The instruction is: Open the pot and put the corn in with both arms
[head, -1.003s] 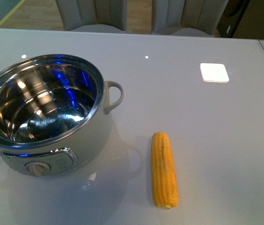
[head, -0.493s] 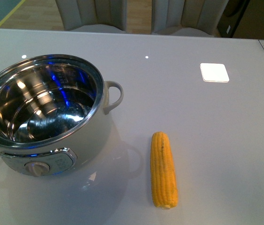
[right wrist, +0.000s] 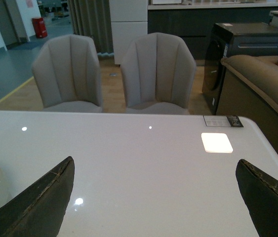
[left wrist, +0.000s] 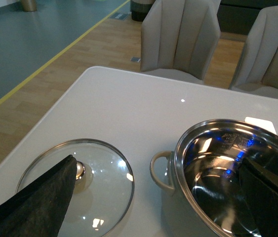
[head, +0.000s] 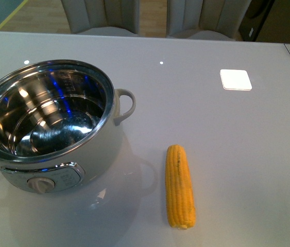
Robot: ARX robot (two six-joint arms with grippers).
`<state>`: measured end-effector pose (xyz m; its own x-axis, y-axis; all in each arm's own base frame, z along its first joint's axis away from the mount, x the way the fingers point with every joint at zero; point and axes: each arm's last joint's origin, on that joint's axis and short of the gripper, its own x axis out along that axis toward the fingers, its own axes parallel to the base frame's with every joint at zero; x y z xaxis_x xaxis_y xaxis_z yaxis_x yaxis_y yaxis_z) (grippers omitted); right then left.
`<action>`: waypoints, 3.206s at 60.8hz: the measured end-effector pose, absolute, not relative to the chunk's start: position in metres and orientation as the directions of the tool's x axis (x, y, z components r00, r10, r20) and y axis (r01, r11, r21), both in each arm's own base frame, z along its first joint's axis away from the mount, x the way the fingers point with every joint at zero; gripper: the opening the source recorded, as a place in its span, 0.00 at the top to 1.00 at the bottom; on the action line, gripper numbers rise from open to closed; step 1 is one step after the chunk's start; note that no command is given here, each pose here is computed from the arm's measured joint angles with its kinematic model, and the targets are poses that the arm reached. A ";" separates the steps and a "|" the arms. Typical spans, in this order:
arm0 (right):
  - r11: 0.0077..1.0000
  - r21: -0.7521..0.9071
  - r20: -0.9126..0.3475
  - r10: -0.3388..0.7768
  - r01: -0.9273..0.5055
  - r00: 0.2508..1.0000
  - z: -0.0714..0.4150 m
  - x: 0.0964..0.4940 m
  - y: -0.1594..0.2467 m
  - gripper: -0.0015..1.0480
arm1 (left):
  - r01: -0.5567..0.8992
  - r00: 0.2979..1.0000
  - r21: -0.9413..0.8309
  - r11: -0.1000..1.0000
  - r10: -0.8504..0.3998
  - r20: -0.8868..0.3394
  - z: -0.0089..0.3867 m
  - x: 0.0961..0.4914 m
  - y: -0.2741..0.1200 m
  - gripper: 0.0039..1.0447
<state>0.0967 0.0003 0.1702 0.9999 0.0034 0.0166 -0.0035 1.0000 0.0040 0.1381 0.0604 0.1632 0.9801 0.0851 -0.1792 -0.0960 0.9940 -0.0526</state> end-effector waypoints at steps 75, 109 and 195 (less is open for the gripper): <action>1.000 0.004 0.017 0.003 -0.003 1.000 0.170 0.097 0.000 0.08 | -0.008 1.000 0.003 1.000 0.008 0.013 0.170 0.111 0.002 0.97; 1.000 0.004 0.017 0.003 -0.003 1.000 0.170 0.097 0.000 0.08 | -0.003 1.000 0.002 1.000 0.003 0.007 0.167 0.097 0.000 0.97; 0.979 0.194 -0.628 0.166 -0.054 0.760 0.150 0.122 0.029 0.08 | -0.003 1.000 0.002 1.000 0.003 0.007 0.167 0.097 0.000 0.06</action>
